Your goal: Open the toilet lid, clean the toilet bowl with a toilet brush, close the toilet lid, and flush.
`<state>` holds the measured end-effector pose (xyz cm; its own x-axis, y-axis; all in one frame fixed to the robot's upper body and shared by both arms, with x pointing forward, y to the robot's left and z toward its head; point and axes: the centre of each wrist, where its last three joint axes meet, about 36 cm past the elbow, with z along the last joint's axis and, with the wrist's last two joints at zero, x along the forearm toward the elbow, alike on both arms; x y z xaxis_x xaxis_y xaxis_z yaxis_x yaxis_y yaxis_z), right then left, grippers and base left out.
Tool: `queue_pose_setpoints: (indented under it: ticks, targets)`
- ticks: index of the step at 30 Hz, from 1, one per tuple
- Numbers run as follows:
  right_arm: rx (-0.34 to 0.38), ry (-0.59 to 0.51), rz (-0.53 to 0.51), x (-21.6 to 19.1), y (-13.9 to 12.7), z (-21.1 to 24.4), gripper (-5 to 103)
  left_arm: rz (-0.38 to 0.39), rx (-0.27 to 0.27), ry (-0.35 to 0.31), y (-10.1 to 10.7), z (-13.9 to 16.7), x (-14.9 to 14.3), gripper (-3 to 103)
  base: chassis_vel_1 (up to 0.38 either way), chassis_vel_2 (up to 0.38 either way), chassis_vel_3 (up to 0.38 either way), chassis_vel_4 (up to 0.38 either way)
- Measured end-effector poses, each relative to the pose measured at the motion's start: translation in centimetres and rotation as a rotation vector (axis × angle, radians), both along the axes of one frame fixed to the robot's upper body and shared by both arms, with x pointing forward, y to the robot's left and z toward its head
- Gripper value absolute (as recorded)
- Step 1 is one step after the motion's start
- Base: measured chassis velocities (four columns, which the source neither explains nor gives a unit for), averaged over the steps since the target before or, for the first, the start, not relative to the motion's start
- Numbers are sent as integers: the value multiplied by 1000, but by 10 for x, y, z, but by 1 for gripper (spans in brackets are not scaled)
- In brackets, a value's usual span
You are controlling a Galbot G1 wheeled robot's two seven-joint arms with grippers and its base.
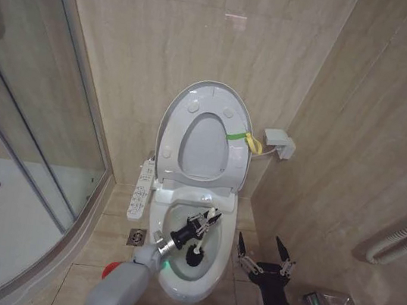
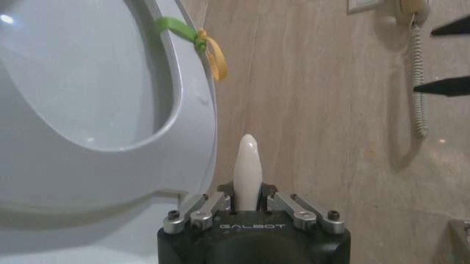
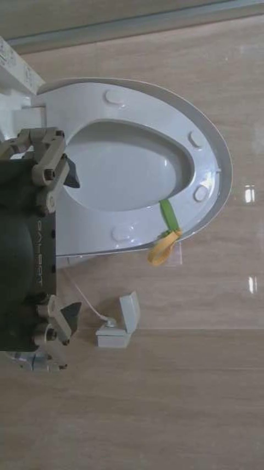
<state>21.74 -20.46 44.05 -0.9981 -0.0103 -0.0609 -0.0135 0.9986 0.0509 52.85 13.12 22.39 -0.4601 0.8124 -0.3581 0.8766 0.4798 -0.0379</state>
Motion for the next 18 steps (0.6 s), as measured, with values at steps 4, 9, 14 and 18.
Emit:
queue_pose_setpoints:
  ticks: [4, 9, 14, 18]
  targets:
    - [0, 0, 0, 0, 0, 0, 100, 8, 5, -6, 20, 11, -12, 22, 0, 0, 0, 0]
    - [0, 0, 0, 0, 0, 0, 100, 21, 0, 2, 34, 17, -35, 22, 0, 0, 0, 0]
    - [0, 0, 0, 0, 0, 0, 100, 22, 12, 15, 46, 15, -55, 22, 0, 0, 0, 0]
    - [0, 0, 0, 0, 0, 0, 100, 31, 15, 28, 52, 11, -67, 22, 0, 0, 0, 0]
